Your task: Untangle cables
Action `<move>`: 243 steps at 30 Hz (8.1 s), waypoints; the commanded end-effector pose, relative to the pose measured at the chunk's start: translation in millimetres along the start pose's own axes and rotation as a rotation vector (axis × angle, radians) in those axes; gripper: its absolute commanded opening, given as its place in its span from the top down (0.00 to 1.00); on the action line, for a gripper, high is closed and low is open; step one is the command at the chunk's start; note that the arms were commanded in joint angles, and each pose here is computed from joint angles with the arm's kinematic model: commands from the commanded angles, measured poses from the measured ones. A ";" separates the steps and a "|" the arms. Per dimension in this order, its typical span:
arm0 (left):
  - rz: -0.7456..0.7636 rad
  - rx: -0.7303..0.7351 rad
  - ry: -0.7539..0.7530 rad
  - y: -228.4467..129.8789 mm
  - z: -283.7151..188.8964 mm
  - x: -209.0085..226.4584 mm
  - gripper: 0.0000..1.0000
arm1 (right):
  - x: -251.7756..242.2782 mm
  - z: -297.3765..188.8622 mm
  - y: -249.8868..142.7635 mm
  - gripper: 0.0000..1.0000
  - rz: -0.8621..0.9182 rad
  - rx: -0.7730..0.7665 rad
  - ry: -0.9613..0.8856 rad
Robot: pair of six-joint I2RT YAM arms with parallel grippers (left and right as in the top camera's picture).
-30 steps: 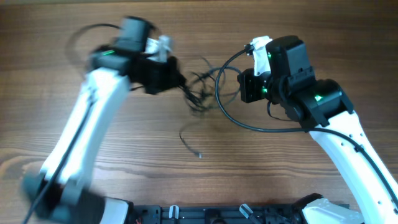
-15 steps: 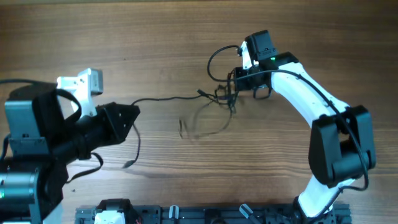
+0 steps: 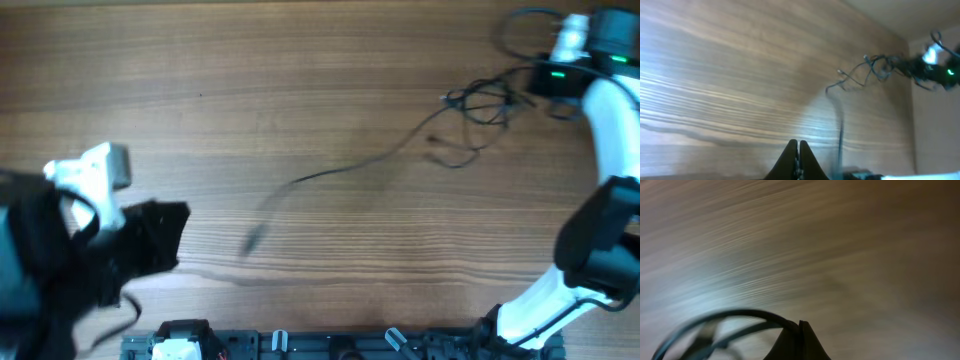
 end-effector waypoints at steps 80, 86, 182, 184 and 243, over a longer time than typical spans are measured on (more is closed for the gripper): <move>0.375 0.590 -0.362 40.8 220.2 -74.9 0.47 | 289.9 -283.6 -197.1 0.96 -0.723 -0.342 0.767; 0.531 0.683 -0.331 -0.7 260.2 -110.4 0.55 | 269.0 -268.2 -182.0 0.96 -0.680 -0.323 0.662; -0.714 -0.566 0.694 114.8 -41.4 162.9 0.96 | -165.7 -222.6 -22.2 0.96 0.961 -0.623 0.116; -0.695 -0.630 0.669 128.6 -45.5 166.6 0.96 | -181.0 -210.4 -16.7 0.96 0.972 -0.634 0.102; -0.073 0.098 0.437 126.5 215.8 26.4 0.96 | 379.4 -65.0 -289.4 0.00 -0.638 0.390 0.860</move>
Point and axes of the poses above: each gripper's point midway between its finger pads, its own z axis out along the fingers, its own x axis along the line the jaws close on, y = z × x, the point moved 6 cm from there along -z, back along the fingers, and after that the axes turned 1 degree about z, right-handed, at the moved point
